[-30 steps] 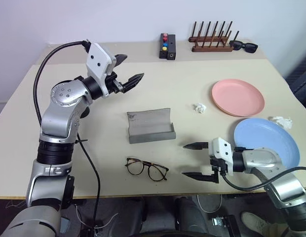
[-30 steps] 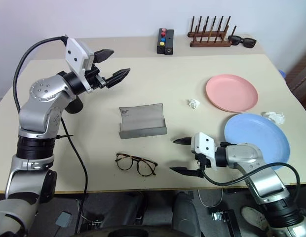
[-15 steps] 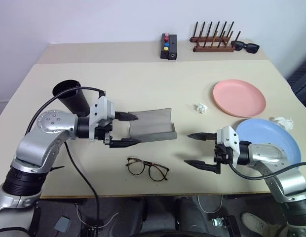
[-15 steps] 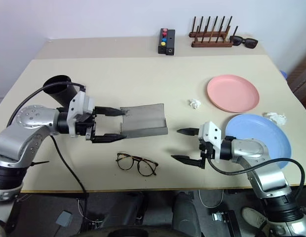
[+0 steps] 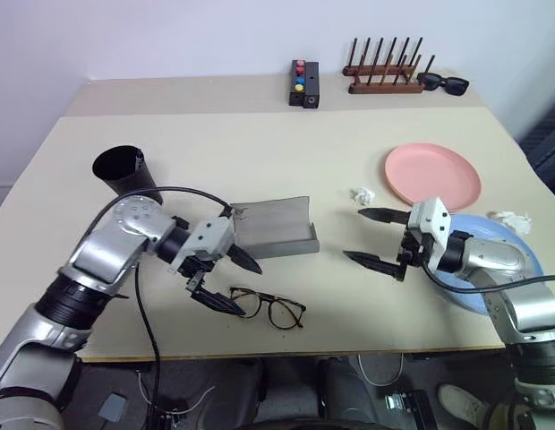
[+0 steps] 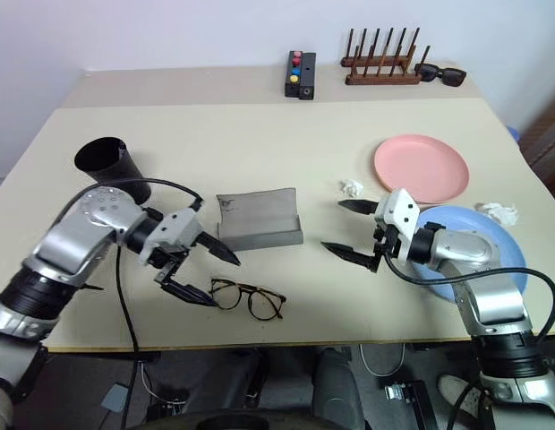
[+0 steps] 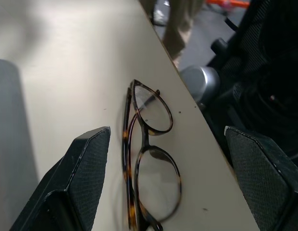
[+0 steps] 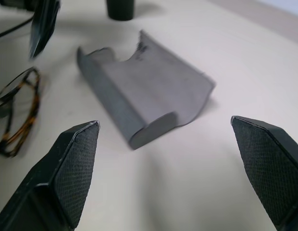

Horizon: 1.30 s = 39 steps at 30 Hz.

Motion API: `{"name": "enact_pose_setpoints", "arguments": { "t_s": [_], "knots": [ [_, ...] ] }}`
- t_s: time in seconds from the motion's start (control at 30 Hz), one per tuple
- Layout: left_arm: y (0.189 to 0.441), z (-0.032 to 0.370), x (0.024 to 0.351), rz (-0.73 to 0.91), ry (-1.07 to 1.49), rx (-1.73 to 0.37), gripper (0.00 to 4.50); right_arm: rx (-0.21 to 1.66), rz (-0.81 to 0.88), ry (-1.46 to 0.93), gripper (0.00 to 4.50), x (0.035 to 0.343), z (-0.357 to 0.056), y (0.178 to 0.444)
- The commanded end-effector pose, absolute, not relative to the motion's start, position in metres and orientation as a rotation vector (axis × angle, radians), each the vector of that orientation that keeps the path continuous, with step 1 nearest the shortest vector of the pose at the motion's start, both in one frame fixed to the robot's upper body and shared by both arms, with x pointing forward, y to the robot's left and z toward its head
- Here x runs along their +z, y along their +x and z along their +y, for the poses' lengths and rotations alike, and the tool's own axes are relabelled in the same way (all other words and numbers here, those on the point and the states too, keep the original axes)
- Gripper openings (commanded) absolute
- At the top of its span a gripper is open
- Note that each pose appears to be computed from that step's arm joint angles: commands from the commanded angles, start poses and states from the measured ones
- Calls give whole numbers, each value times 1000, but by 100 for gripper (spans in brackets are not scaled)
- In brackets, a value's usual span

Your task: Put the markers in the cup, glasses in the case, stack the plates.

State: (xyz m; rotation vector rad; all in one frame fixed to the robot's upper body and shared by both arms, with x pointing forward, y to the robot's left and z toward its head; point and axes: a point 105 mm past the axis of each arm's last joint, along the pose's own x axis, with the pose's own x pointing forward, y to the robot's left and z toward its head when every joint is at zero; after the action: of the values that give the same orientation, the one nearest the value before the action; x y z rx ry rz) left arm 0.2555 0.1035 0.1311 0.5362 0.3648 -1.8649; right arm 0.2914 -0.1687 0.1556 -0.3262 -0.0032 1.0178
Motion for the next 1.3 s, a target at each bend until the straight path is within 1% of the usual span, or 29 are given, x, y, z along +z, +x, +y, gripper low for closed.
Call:
{"name": "enact_pose_setpoints", "arguments": {
  "t_s": [0.03, 0.17, 0.27, 0.37, 0.87, 0.9, 0.97, 1.13, 1.17, 1.3],
  "knots": [
    [262, 98, 126, 360, 576, -1883, 389, 964, -107, -309, 450, 182, -170, 292],
    [264, 96, 111, 382, 585, -1889, 389, 956, -106, -266, 450, 185, -175, 286],
    [267, 94, 104, 390, 581, -1888, 389, 1016, -46, -287, 450, 177, -178, 271],
    [269, 92, 103, 384, 580, -1888, 389, 1046, 11, -325, 450, 167, -183, 262],
    [272, 86, 100, 371, 611, -1925, 389, 1008, 0, -331, 450, 165, -189, 261],
    [272, 86, 100, 371, 613, -1925, 366, 1006, 0, -331, 450, 165, -190, 261],
    [272, 86, 101, 370, 617, -1927, 301, 1002, 0, -331, 450, 164, -191, 261],
    [271, 85, 102, 360, 631, -1937, 45, 992, 0, -331, 450, 161, -192, 265],
    [271, 85, 103, 357, 630, -1939, 3, 991, 0, -332, 450, 161, -192, 265],
    [269, 85, 104, 350, 634, -1948, 3, 987, -2, -334, 450, 159, -192, 267]
  ]
}}
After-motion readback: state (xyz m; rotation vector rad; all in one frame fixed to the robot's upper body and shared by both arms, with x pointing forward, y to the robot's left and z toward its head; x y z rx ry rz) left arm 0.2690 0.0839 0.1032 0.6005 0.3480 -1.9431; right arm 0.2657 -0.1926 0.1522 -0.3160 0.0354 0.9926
